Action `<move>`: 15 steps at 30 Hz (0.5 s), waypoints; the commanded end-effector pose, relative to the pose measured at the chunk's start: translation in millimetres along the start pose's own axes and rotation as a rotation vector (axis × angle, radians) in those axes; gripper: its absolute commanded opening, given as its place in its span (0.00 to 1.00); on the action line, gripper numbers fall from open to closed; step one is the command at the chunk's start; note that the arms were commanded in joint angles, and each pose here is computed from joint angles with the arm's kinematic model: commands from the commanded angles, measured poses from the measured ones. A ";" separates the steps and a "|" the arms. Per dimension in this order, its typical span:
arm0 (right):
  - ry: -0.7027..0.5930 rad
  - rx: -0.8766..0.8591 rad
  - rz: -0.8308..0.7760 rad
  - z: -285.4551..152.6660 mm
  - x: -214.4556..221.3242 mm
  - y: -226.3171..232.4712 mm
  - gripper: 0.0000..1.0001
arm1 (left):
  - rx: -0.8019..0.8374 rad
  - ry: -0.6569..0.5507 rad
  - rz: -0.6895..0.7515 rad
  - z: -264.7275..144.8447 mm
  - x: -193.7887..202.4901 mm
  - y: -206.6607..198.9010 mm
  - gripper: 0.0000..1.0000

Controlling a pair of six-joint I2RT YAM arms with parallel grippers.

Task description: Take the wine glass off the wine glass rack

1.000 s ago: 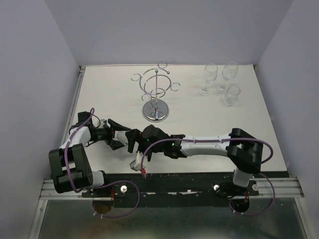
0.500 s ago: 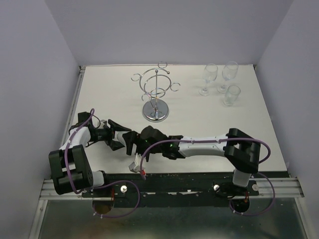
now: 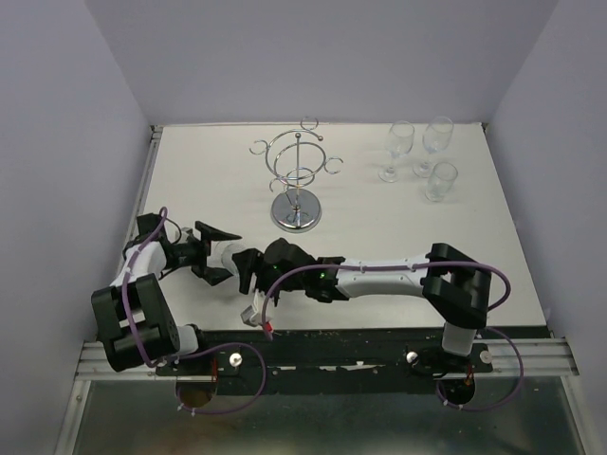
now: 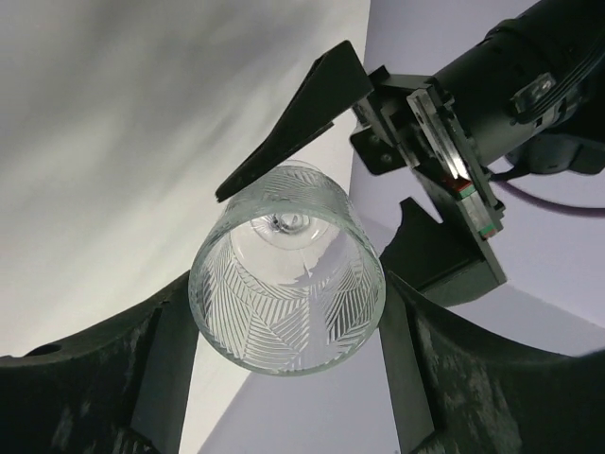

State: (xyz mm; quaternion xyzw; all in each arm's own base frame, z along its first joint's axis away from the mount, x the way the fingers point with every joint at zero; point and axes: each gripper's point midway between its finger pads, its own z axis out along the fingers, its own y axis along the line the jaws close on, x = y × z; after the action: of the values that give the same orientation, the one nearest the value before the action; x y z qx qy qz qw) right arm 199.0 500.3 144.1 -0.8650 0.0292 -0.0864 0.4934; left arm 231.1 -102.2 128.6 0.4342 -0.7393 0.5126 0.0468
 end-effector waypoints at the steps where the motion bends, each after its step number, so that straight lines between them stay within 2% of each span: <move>1: 0.034 0.017 0.085 -0.8 3.5 -5.8 0.45 | 0.082 -0.075 0.000 -16.1 -24.1 -23.0 0.99; 5: 0.059 0.021 0.175 -9.8 8.5 -2.3 0.45 | 0.105 -0.154 0.010 -27.3 -38.6 -26.1 0.99; 8: 0.063 0.018 0.278 -17.8 6.8 2.7 0.45 | 0.107 -0.160 0.029 -28.9 -37.7 -26.2 0.99; 13: -0.007 -0.028 0.582 -42.5 -13.8 12.6 0.39 | 0.074 -0.193 0.091 -32.3 -41.4 -26.4 0.99; 15: -0.021 -0.074 0.691 -57.5 -21.3 21.1 0.34 | 0.072 -0.211 0.119 -35.0 -43.9 -31.5 0.99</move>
State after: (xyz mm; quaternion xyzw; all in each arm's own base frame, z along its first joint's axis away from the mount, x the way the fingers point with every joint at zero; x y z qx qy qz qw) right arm 192.4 462.9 123.1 -0.8586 0.2211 0.0050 0.4626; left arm 257.1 -62.1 135.4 0.4625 -0.7237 0.5114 -0.0296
